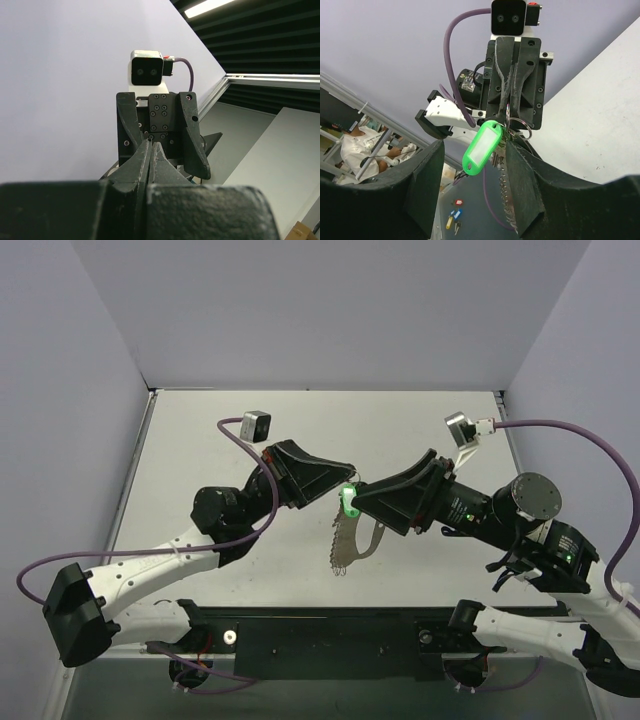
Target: Remove the keys from the keyring
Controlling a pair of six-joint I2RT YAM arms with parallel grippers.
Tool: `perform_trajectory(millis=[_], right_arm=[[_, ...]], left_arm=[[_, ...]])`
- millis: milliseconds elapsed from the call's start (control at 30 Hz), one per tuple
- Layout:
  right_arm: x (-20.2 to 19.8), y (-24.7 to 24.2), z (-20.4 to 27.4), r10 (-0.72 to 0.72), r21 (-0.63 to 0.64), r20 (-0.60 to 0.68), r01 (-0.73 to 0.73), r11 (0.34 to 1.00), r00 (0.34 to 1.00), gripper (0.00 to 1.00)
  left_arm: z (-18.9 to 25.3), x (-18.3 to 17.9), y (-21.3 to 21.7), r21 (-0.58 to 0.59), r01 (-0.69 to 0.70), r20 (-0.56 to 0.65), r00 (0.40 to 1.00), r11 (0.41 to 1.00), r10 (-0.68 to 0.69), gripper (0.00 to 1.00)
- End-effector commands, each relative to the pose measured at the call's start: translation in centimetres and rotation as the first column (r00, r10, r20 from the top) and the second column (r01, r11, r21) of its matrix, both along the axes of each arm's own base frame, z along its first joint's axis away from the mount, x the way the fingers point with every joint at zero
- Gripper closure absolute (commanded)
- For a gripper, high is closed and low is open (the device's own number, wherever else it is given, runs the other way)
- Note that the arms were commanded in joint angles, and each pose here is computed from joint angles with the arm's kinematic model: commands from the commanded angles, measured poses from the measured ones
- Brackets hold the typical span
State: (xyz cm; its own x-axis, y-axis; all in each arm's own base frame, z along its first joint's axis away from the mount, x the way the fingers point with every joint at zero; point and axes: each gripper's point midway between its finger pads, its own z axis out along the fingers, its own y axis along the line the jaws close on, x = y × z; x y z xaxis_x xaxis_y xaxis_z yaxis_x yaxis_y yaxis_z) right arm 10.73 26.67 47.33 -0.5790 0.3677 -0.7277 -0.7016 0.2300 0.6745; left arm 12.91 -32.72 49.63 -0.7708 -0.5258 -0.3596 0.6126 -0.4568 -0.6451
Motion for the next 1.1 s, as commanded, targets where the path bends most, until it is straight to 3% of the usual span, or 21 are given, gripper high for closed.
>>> perform_trajectory(millis=[0,467,767,1067], right_arm=[[0.5,0.4,1.2,-0.017,0.056,0.021,0.016,0.998,1.000,0.52],[1.4,0.3,0.4,-0.050,0.195,-0.050,0.059,0.979,0.998,0.52],[1.7,0.3,1.4,-0.032,0.349,-0.086,0.060,0.935,0.996,0.53],[0.7,0.7,2.9,0.069,0.478,-0.072,-0.026,0.878,0.995,0.52]], left_arm=[[4.6,-2.9,2.1,-0.139,0.041,0.108,0.994,0.989,-0.027,1.00],[5.6,-4.1,2.9,-0.210,-0.013,0.140,0.989,0.978,0.043,1.00],[5.0,-4.5,1.6,-0.143,-0.120,0.150,0.978,0.982,0.141,1.00],[4.1,-3.5,1.3,-0.119,-0.190,0.120,0.972,0.975,0.204,1.00]])
